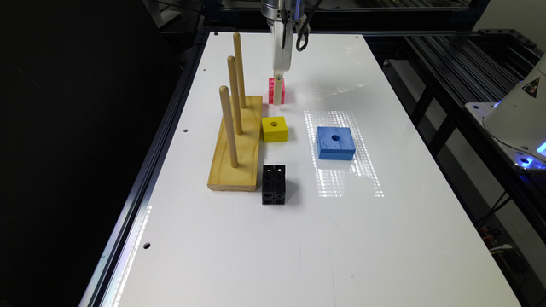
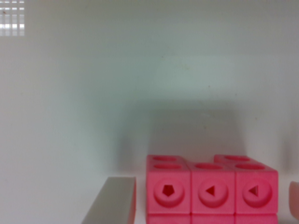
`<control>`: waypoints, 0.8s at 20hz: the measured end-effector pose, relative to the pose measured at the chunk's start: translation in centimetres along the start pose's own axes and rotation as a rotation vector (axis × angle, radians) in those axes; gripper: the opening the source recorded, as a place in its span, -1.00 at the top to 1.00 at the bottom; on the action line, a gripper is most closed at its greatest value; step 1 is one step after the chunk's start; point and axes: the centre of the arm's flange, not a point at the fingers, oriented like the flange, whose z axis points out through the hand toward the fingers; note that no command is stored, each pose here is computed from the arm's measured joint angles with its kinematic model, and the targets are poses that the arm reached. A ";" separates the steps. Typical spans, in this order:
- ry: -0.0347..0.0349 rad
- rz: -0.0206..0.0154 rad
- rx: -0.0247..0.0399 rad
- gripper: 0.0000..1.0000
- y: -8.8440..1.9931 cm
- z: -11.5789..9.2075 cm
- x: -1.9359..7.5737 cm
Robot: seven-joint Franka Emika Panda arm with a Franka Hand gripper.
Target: Pick up pink block.
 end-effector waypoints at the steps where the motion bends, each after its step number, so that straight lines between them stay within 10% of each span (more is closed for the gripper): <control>1: -0.0011 0.0000 -0.0005 -1.00 0.0 0.1 -0.02; 4: -0.0082 0.0010 -0.0023 -1.00 0.1 1.3 -0.20; 6: -0.0010 0.0004 0.0018 -1.00 0.0 1.4 -0.09; 7: -0.0007 0.0008 0.0020 1.00 0.0 1.4 -0.05; 16: -0.0011 0.0012 0.0018 1.00 0.1 1.4 -0.05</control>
